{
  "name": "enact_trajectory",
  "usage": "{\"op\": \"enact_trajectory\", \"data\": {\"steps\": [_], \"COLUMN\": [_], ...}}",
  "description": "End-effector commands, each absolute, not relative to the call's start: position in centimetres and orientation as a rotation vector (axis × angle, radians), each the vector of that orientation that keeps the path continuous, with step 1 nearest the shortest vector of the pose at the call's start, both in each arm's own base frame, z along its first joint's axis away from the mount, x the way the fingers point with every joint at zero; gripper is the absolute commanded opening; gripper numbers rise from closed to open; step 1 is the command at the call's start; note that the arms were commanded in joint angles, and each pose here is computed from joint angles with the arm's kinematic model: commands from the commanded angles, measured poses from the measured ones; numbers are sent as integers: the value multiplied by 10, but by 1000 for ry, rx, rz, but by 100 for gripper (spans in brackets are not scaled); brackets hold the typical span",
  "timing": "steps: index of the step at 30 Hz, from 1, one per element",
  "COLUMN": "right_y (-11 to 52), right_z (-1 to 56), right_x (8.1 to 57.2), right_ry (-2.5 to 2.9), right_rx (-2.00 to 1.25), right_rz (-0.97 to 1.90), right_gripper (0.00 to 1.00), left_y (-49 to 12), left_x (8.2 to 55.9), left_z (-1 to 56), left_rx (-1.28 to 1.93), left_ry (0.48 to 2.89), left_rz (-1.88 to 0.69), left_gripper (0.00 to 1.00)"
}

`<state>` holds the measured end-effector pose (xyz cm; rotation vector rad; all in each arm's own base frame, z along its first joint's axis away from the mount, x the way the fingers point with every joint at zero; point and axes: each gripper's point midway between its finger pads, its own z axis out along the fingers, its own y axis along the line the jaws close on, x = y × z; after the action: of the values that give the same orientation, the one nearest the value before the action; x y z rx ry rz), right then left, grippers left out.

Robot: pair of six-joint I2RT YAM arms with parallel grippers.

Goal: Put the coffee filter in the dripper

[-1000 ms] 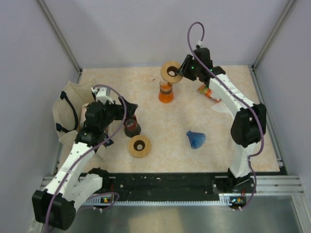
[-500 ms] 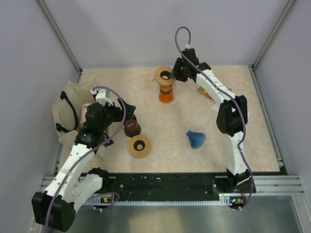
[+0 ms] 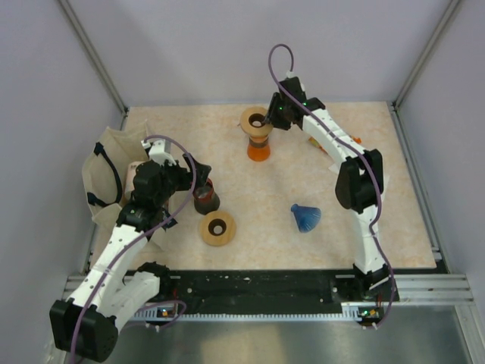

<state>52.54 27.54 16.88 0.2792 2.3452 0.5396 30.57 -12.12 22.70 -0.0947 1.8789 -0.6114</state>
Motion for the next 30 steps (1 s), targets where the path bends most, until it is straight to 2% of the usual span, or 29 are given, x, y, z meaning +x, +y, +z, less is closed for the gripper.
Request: {"op": "enact_trajectory", "data": {"steps": [1,14,23,30], "right_y": [278,273,283,285], "right_z": [206,207,247,229], "right_x": [521,508,515,500], "right_ry": [2281,2284,2168,2205], "right_rx": [235,207,160,126], "right_rz": [529,478,571,597], "right_gripper": [25,27,27,28], "left_y": [-119,-121,-122,-122], "left_x": [308,309,310,309], "left_z": [235,233,230,231], "left_rx": [-90,-91,-94,-94], "left_ry": [1840,1847,1859,1852], "left_rz": [-600,-608,-613,-613], "left_gripper": [99,99,99,99]}}
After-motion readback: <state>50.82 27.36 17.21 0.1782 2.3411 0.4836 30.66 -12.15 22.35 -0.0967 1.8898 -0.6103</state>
